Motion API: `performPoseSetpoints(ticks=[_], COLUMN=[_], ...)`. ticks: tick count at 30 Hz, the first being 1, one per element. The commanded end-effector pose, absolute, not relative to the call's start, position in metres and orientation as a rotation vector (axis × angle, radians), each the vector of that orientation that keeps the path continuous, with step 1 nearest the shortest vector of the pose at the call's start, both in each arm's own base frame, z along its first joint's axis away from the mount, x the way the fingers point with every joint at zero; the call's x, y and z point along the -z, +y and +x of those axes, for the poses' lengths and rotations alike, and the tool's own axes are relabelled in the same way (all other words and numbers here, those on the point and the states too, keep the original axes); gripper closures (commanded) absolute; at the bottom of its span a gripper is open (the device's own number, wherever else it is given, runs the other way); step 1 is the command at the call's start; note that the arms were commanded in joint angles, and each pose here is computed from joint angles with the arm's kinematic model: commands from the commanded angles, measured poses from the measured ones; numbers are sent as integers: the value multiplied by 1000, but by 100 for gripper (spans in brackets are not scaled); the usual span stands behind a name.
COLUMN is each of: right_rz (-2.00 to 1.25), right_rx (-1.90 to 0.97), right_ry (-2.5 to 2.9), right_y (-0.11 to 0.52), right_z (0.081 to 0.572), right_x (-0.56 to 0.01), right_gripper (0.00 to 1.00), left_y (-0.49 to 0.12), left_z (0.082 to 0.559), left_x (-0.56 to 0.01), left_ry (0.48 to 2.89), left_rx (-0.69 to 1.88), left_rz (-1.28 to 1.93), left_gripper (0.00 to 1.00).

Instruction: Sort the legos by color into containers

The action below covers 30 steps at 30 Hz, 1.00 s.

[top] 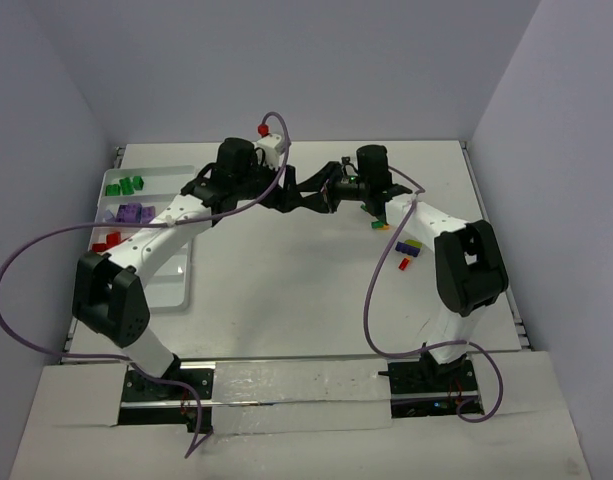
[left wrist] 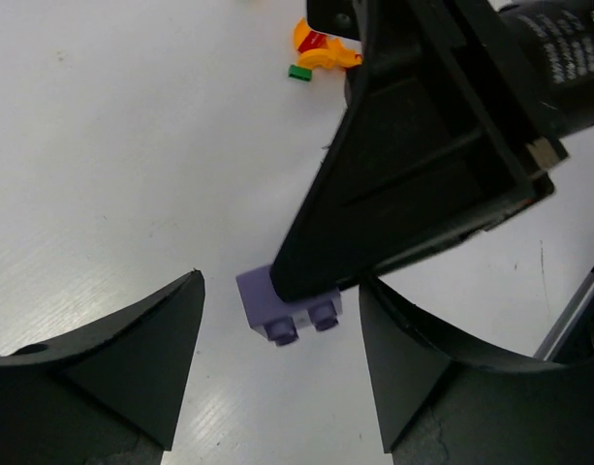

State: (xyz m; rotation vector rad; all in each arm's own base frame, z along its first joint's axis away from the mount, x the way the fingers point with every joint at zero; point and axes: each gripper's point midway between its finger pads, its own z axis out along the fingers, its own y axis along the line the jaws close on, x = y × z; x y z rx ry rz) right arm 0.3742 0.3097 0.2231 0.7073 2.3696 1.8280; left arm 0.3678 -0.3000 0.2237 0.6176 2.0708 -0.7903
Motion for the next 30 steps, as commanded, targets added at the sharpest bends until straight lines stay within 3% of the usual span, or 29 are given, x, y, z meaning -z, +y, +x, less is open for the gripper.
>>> performPoseSetpoints(ticks=[1, 6, 11, 14, 19, 22, 23, 25, 30], right_rz=[610, 606, 599, 592, 596, 590, 572, 569, 378], right_rx=[-1881, -1874, -1879, -1882, -1884, -1875, -1867, -1837, -1625], right_ry=[2319, 2328, 2321, 2310, 2298, 2286, 2278, 2267, 2259], right_y=[313, 315, 315, 315, 312, 308, 306, 299, 281], right_z=[362, 359, 360, 361, 365, 370, 372, 379, 396], right_x=[-255, -252, -251, -251, -248, -248, -250, -250, -252], right_gripper=[100, 100, 100, 88, 57, 29, 16, 3, 0], left_y=[-303, -302, -303, -299, -280, -254, -243, -211, -111], left_z=[386, 392, 390, 383, 366, 363, 356, 360, 365], left_x=[-249, -253, -254, -248, -241, -232, -226, -222, -209], left_ry=[2017, 2016, 2016, 2031, 2055, 2110, 2149, 2190, 2288], left_rx=[746, 732, 740, 754, 821, 804, 792, 776, 619], left_rz=[561, 537, 536, 556, 596, 597, 613, 552, 435], left_gripper=[27, 41, 73, 98, 100, 100, 100, 100, 100])
